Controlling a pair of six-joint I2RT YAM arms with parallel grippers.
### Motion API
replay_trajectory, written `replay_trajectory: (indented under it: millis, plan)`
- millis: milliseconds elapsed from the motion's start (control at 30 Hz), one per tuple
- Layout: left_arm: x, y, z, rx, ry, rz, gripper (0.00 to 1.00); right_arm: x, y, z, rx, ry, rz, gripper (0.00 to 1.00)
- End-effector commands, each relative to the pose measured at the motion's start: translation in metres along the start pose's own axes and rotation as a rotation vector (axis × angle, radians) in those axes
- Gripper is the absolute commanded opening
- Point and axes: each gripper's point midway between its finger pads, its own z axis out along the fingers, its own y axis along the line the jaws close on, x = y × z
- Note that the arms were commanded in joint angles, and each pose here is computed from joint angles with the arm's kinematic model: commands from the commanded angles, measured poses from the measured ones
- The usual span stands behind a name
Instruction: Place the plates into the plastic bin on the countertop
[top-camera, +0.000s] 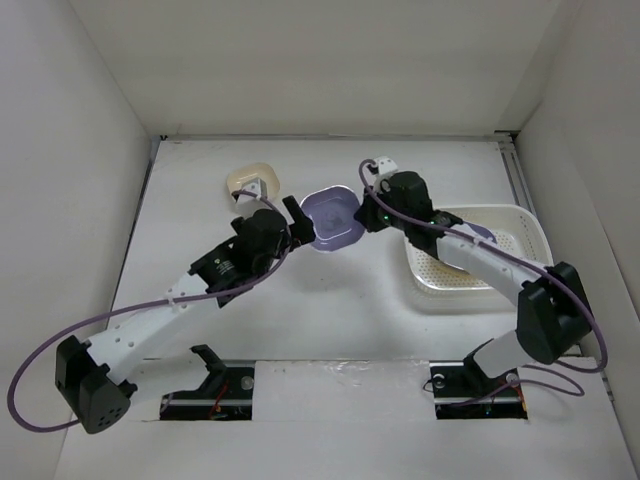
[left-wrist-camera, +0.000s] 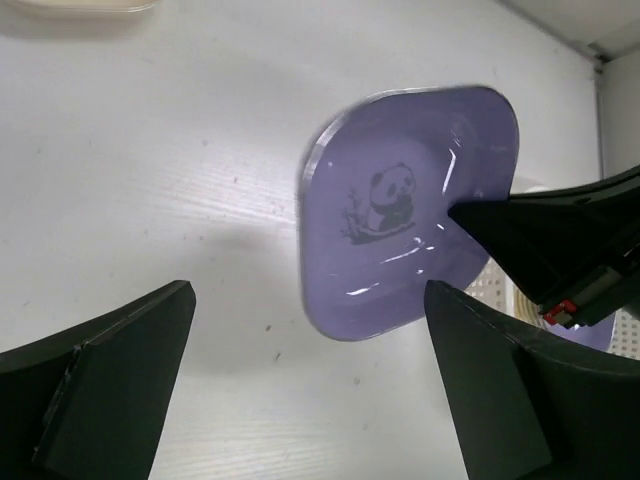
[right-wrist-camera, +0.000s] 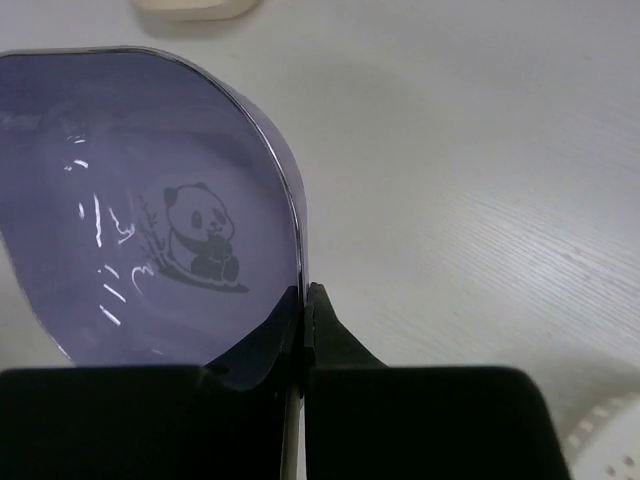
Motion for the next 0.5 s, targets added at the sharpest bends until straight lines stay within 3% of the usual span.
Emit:
replay_trajectory:
  millis: [0,67,167,300,467]
  plan:
    - [-0.036,-0.023,0.005,0.016,-0.094,-0.019,0.99,-0.024,-0.071,-0.035,0.224,-0.103,0.106,0.0]
    - [-0.042,-0.014,0.016,-0.045,-0.087,-0.014,0.99,-0.03,-0.108,-0.064,0.335,-0.154,0.166,0.0]
    - [-0.052,-0.016,0.032,-0.108,-0.092,-0.014,0.99,-0.003,-0.18,-0.113,0.565,-0.16,0.291,0.0]
    - [-0.052,-0.015,0.048,-0.162,-0.085,-0.003,0.99,0.013,-0.218,-0.183,0.726,-0.287,0.407,0.0]
    - [-0.045,-0.027,0.063,-0.135,-0.039,-0.005,0.99,0.046,-0.251,-0.23,0.868,-0.263,0.462,0.0]
